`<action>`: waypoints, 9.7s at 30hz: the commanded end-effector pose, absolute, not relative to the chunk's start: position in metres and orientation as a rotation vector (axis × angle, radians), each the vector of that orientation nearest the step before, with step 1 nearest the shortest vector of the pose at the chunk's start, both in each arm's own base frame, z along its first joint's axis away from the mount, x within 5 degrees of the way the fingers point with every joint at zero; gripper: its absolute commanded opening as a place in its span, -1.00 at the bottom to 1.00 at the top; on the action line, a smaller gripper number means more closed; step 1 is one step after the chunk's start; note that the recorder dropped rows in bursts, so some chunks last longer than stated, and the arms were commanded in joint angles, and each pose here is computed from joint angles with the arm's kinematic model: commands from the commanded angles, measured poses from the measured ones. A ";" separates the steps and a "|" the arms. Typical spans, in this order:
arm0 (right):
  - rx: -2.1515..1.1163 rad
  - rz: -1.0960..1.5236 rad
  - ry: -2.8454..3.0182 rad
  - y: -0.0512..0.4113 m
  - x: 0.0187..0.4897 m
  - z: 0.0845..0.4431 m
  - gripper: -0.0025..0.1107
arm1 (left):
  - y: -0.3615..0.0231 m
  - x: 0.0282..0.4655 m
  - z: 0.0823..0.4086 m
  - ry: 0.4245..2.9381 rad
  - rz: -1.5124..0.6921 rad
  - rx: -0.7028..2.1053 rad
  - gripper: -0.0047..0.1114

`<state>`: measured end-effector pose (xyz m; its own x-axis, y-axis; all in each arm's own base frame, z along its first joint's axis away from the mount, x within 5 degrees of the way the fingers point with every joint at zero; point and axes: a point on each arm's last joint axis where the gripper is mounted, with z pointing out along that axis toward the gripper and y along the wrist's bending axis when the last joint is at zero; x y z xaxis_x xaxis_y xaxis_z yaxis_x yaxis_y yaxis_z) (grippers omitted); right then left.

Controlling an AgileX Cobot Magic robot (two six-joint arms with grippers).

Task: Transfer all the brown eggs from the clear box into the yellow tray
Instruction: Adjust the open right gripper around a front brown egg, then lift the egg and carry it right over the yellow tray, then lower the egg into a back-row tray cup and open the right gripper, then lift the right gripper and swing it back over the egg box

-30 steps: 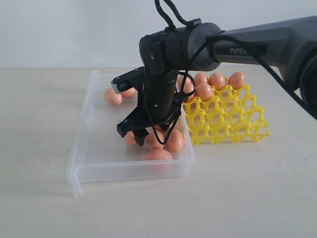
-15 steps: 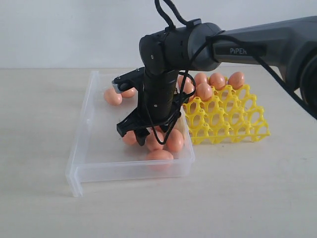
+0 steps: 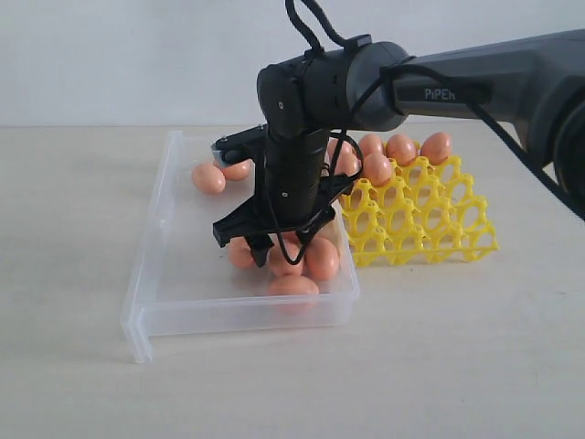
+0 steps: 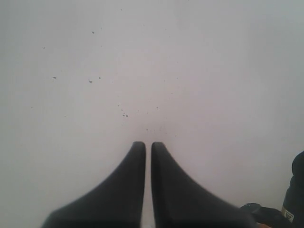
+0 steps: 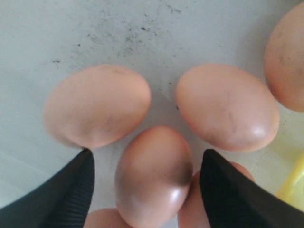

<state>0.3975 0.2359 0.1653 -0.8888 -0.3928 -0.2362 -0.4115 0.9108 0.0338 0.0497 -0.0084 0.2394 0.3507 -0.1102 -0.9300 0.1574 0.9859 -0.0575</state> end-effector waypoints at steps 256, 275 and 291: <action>-1.807 -0.703 1.084 0.298 0.395 0.202 -0.96 | -0.008 0.050 0.238 1.201 -0.185 0.038 -0.84; -0.948 1.080 1.191 0.338 0.358 0.278 -0.96 | -0.008 0.050 0.238 1.201 -0.185 0.038 -0.84; -0.660 -0.183 0.790 0.387 0.279 0.350 -0.96 | -0.008 0.050 0.237 1.220 -0.183 0.036 -0.84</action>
